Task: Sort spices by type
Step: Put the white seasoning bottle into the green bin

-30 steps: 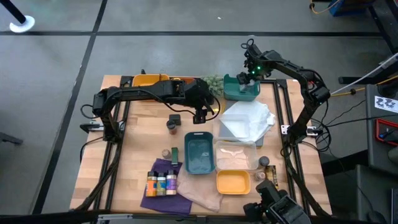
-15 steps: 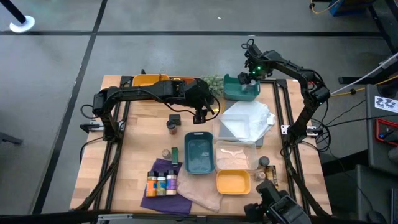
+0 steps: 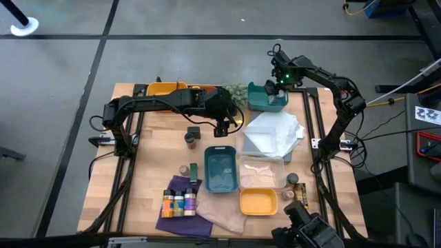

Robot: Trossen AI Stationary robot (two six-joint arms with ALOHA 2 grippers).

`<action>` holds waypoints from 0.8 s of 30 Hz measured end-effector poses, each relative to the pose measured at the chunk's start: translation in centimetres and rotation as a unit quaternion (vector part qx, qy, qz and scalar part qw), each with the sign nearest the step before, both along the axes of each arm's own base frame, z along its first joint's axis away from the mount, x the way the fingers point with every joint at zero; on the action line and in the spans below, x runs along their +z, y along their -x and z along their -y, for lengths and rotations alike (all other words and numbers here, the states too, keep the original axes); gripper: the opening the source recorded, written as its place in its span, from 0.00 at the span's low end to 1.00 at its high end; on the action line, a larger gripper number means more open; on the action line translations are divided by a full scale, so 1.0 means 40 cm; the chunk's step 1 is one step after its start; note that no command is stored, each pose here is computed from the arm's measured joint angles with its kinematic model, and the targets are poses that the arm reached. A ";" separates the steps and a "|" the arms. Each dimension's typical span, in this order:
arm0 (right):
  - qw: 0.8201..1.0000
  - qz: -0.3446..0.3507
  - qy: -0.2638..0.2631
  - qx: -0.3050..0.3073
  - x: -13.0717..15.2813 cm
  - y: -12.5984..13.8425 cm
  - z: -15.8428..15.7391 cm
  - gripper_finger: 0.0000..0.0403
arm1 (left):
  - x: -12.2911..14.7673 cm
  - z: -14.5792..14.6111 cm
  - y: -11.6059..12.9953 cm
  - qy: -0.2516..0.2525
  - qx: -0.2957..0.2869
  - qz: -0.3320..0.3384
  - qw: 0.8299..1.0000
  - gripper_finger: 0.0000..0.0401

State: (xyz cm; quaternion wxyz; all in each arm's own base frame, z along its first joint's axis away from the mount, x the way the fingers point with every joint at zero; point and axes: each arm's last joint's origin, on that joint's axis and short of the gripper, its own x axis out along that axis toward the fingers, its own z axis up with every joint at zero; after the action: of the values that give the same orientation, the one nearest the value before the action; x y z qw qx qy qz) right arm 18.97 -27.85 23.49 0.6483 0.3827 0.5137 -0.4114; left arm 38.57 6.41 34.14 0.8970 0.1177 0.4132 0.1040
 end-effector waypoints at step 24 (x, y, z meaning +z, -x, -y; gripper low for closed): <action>1.000 -0.015 0.005 -0.004 -0.001 0.003 0.000 0.56 | -0.024 -0.042 0.256 0.081 0.019 0.103 0.991 0.59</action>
State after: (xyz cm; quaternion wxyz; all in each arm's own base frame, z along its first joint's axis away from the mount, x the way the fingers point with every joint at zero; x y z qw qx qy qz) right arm 18.85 -27.84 23.46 0.6411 0.3752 0.5193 -0.4226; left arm 28.33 8.09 33.18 0.9393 0.0255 0.3275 0.0992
